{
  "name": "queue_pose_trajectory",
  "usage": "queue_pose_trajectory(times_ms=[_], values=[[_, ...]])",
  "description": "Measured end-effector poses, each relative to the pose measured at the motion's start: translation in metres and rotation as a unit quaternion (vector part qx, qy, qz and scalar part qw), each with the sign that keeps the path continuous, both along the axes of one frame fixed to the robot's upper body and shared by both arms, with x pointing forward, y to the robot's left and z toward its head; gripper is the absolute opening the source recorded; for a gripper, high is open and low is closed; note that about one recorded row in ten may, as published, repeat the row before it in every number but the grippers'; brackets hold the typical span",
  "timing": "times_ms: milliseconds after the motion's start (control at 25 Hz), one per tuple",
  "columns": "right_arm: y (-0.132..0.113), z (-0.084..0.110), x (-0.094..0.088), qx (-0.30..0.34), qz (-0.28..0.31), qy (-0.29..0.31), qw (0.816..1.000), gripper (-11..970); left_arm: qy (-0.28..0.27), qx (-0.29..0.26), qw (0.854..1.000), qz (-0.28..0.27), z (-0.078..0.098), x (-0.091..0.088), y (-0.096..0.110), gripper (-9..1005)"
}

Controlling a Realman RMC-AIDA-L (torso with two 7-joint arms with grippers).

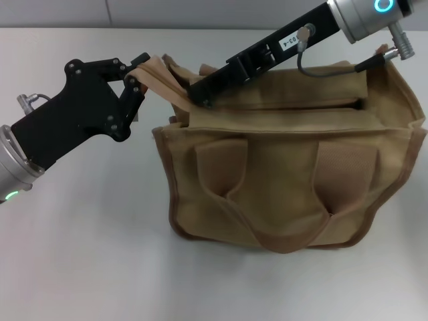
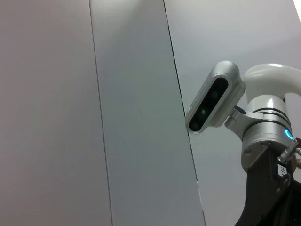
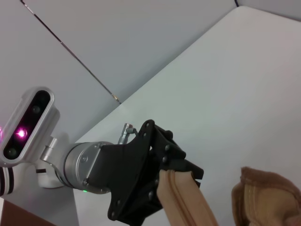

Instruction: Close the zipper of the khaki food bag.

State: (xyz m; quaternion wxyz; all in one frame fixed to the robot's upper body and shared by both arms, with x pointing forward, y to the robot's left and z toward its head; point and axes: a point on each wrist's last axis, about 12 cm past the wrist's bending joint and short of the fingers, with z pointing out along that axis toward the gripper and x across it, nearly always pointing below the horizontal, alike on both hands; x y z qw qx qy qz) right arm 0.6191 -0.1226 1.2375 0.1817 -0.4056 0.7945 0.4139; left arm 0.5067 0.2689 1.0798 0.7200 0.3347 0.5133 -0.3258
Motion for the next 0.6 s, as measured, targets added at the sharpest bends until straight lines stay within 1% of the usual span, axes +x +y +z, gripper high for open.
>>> queue_pose_trajectory(times_ms=[80,480,600], values=[[-0.002,0.001,-0.001,0.001,0.000,-0.009,1.000,201,0.000,0.000,1.000,0.001,0.000,0.000,0.000,61],[-0.011,0.003,-0.007,0.012,-0.003,-0.035,0.999,-3,0.001,-0.001,1.000,0.010,0.000,0.002,0.002,63],[-0.013,0.005,-0.008,0.016,-0.005,-0.039,0.999,-2,0.001,-0.001,1.000,0.012,0.000,0.002,0.003,64]])
